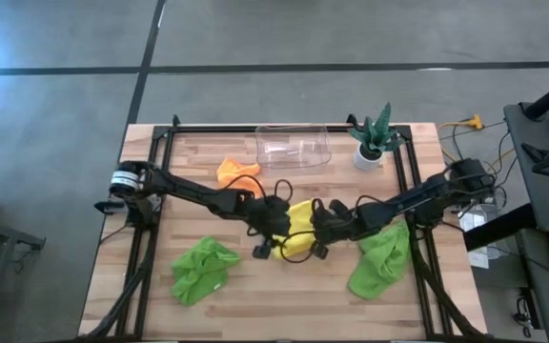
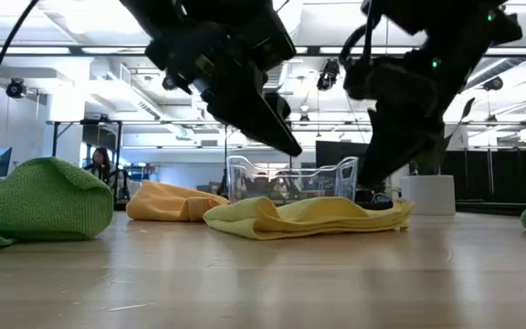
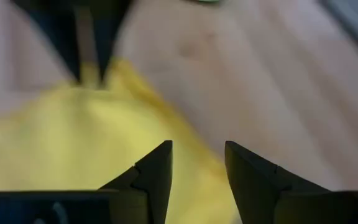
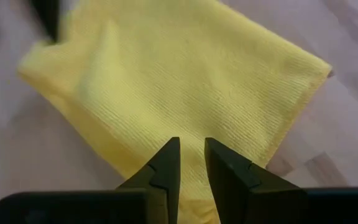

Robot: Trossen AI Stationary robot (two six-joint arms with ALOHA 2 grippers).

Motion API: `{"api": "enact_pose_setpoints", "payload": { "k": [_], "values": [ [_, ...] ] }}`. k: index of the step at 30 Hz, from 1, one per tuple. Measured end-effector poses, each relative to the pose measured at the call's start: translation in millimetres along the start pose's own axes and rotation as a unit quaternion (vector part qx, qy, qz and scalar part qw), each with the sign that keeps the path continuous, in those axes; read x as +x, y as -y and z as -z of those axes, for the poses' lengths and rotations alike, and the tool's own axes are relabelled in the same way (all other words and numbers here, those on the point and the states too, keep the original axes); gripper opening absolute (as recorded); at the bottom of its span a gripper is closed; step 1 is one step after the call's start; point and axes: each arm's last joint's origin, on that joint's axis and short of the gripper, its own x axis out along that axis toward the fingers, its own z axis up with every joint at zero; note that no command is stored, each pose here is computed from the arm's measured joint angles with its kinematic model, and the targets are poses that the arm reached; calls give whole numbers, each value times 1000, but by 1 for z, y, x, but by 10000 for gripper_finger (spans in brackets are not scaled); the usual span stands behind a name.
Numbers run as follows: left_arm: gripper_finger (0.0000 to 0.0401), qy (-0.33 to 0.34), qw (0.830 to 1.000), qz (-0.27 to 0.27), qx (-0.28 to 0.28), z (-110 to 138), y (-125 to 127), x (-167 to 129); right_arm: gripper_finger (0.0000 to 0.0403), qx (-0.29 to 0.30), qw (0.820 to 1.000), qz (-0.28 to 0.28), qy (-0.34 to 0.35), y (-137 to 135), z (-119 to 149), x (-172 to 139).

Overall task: Fold microfiber towels
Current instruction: Fold the yellow microfiber towel

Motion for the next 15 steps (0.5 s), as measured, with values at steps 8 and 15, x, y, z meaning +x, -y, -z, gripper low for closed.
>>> {"api": "enact_pose_setpoints", "payload": {
  "k": [8,15],
  "values": [
    [132,-28,996,-53,61,16,-43,-4,70,70,997,-3,16,-18,17,-3],
    [132,-62,993,-69,73,39,-76,2,70,98,994,38,23,-18,25,11]
  ]
}}
